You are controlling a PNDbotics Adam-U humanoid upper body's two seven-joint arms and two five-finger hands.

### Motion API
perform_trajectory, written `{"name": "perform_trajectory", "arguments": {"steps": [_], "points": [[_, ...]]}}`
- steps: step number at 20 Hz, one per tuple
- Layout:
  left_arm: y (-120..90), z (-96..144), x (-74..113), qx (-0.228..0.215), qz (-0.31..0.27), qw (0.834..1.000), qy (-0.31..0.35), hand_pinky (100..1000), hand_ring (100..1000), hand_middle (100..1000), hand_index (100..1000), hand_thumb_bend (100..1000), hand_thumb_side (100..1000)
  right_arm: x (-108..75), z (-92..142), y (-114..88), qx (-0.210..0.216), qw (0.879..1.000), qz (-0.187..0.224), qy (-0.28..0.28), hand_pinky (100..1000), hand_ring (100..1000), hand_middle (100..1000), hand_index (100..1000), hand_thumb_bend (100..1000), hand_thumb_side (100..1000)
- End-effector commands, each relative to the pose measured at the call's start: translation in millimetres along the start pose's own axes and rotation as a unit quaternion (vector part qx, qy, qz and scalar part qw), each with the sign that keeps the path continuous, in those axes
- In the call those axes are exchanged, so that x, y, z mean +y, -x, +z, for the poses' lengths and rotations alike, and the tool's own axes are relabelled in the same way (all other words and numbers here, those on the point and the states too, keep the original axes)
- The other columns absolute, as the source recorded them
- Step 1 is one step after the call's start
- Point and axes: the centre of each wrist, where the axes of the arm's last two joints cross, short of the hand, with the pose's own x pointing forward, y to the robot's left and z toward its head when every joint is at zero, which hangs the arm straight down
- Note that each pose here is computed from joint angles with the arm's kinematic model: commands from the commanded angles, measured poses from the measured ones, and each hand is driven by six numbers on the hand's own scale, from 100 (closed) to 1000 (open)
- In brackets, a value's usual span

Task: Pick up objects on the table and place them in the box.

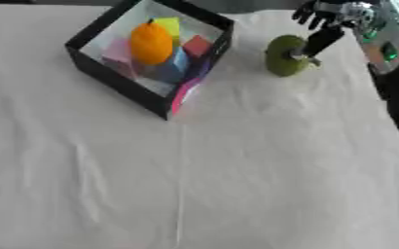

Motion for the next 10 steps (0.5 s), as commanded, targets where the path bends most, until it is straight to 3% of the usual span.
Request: {"name": "perform_trajectory", "arguments": {"steps": [1, 4, 10], "points": [[-8.7, -5.8, 2.6, -0.02, -0.006, 1.0, 0.007, 568, 731, 733, 804, 389, 711, -12.0, 3.0, 3.1, 0.015, 1.0, 0.008, 0.013, 863, 847, 823, 903, 453, 265], [-9.2, -6.4, 2.2, -0.021, -0.004, 1.0, 0.006, 568, 731, 734, 805, 389, 712, -8.5, 0.8, 3.8, 0.017, 1.0, 0.012, 0.002, 859, 827, 786, 878, 438, 245], [-10.2, -7.3, 0.2, -0.023, 0.0, 1.0, 0.007, 568, 731, 734, 803, 386, 713, -2.1, -3.0, 1.5, 0.017, 1.0, 0.019, -0.011, 858, 824, 796, 880, 431, 227]]}}
